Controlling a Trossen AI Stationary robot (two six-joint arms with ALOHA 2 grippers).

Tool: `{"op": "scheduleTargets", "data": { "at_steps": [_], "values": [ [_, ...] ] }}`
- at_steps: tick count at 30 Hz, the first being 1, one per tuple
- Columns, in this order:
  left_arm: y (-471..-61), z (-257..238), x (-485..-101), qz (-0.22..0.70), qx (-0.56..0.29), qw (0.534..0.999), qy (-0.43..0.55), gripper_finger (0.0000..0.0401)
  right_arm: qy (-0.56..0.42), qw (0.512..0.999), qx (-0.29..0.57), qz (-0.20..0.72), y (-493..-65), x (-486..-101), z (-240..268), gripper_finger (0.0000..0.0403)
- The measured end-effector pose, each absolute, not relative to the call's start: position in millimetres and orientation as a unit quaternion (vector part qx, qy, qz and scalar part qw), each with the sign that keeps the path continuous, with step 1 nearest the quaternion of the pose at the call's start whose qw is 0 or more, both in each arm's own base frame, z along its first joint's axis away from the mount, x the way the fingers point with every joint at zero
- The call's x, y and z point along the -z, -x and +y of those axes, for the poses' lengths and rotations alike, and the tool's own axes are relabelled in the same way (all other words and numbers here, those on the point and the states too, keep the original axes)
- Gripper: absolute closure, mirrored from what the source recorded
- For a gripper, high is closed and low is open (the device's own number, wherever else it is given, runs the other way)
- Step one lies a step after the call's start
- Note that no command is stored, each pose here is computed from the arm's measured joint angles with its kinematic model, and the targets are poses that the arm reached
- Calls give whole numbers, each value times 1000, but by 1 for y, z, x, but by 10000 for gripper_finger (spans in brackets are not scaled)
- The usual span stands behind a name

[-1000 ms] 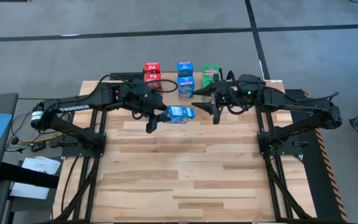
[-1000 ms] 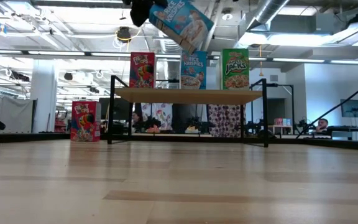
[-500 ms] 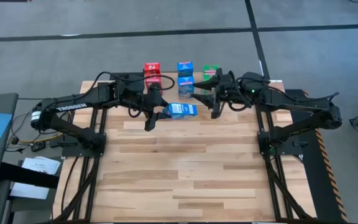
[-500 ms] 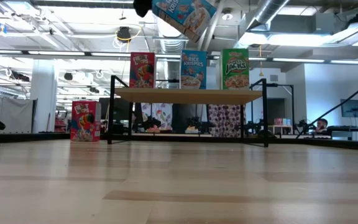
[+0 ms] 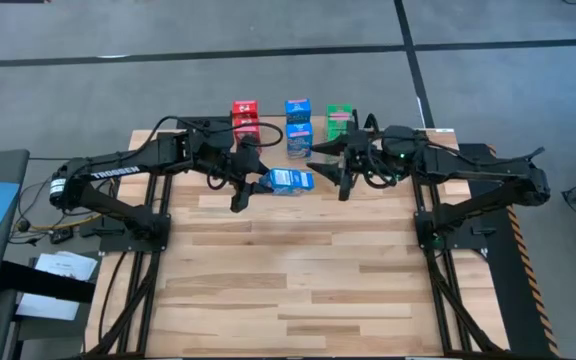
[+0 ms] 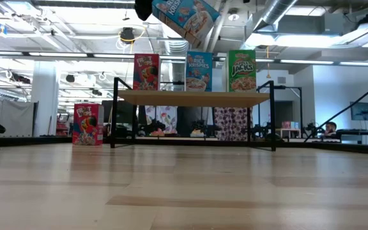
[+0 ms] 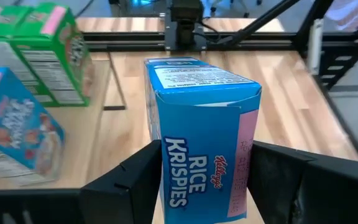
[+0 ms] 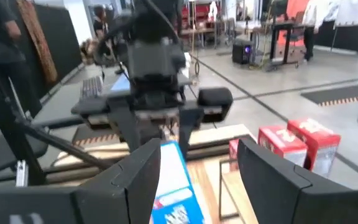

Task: Stack cereal on shelf
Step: Put the blue cereal box on the shelf aligned with the other blue cereal box

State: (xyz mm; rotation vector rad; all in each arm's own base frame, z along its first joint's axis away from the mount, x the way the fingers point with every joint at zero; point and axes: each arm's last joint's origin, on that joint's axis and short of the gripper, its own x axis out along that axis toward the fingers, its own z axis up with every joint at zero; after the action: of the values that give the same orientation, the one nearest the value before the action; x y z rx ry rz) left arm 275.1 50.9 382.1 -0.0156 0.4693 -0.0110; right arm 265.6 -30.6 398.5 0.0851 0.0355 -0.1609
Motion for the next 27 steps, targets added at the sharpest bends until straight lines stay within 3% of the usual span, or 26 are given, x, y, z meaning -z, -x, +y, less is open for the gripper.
{"op": "scheduleTargets", "data": {
  "at_steps": [12,27],
  "values": [
    [-274,48,-381,239,34,969,53,211,-75,992,26,95,-267,-383,-10,163],
    [-275,35,-376,263,70,960,71,211,-85,985,12,151,-308,-346,4,163]
  ]
}}
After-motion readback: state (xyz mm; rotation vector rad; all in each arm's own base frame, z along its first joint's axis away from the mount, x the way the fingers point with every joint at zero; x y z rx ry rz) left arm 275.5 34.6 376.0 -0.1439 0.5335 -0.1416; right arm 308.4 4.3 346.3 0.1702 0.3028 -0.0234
